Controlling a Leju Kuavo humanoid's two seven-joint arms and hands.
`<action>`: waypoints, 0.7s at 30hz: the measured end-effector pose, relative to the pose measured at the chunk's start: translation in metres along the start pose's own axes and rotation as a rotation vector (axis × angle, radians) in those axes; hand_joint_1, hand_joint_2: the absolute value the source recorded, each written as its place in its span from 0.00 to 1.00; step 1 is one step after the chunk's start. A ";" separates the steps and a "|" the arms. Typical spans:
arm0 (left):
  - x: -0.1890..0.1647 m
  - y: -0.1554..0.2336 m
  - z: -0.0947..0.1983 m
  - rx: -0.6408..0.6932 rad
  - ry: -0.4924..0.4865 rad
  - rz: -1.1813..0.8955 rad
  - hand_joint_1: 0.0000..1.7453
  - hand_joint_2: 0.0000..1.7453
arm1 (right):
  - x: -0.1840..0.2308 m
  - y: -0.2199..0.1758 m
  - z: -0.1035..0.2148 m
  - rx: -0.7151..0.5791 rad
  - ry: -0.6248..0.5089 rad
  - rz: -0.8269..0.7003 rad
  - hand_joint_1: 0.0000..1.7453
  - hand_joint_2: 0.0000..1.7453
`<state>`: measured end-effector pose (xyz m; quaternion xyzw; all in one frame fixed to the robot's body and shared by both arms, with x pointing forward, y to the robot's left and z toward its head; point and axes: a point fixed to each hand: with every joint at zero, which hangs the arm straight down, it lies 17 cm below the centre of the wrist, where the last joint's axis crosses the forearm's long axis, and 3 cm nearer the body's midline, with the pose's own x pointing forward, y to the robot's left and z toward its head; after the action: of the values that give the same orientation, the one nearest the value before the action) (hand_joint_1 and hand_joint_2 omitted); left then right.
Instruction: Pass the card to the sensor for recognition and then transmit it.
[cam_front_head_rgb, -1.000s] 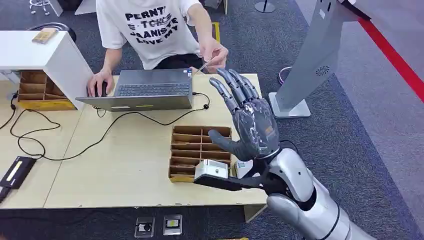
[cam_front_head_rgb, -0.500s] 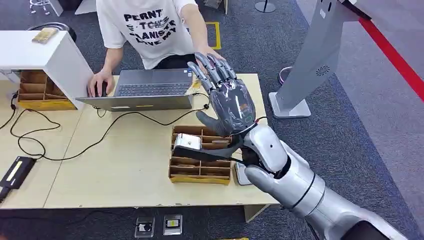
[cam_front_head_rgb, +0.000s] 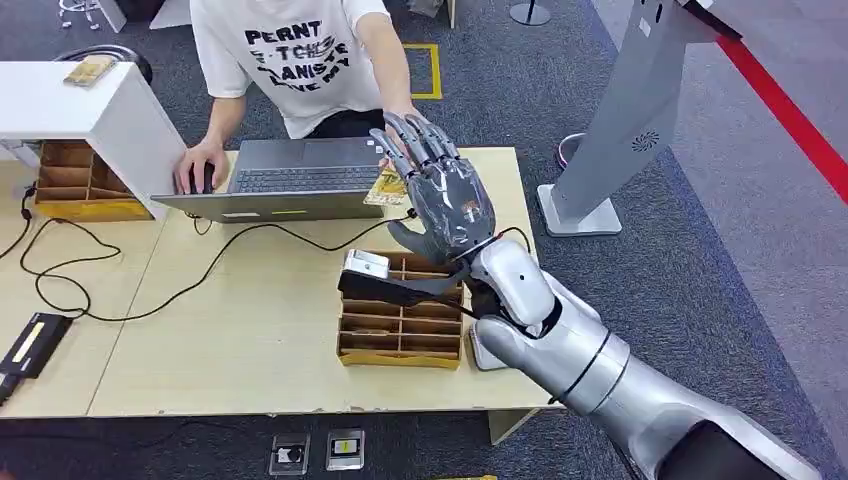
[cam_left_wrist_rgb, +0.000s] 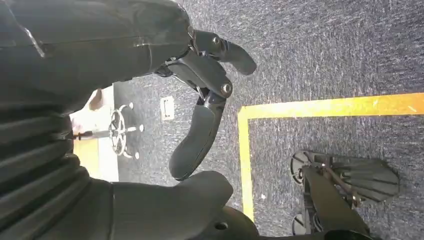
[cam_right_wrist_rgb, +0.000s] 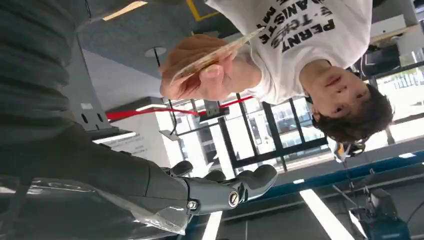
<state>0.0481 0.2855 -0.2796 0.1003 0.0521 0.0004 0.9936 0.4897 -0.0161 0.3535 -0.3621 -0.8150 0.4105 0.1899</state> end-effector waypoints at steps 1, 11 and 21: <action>0.000 0.000 0.000 0.000 0.000 -0.001 0.21 1.00 | 0.000 0.001 0.000 0.001 0.001 0.000 0.21 1.00; -0.001 0.002 -0.001 0.003 -0.002 -0.016 0.24 1.00 | -0.008 0.008 0.000 0.019 0.038 -0.004 1.00 1.00; -0.001 0.004 -0.001 0.008 -0.004 -0.023 0.25 1.00 | -0.009 0.010 0.002 0.024 0.044 -0.001 1.00 1.00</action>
<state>0.0474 0.2898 -0.2797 0.1036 0.0513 -0.0112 0.9932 0.4992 -0.0200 0.3442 -0.3684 -0.8057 0.4123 0.2125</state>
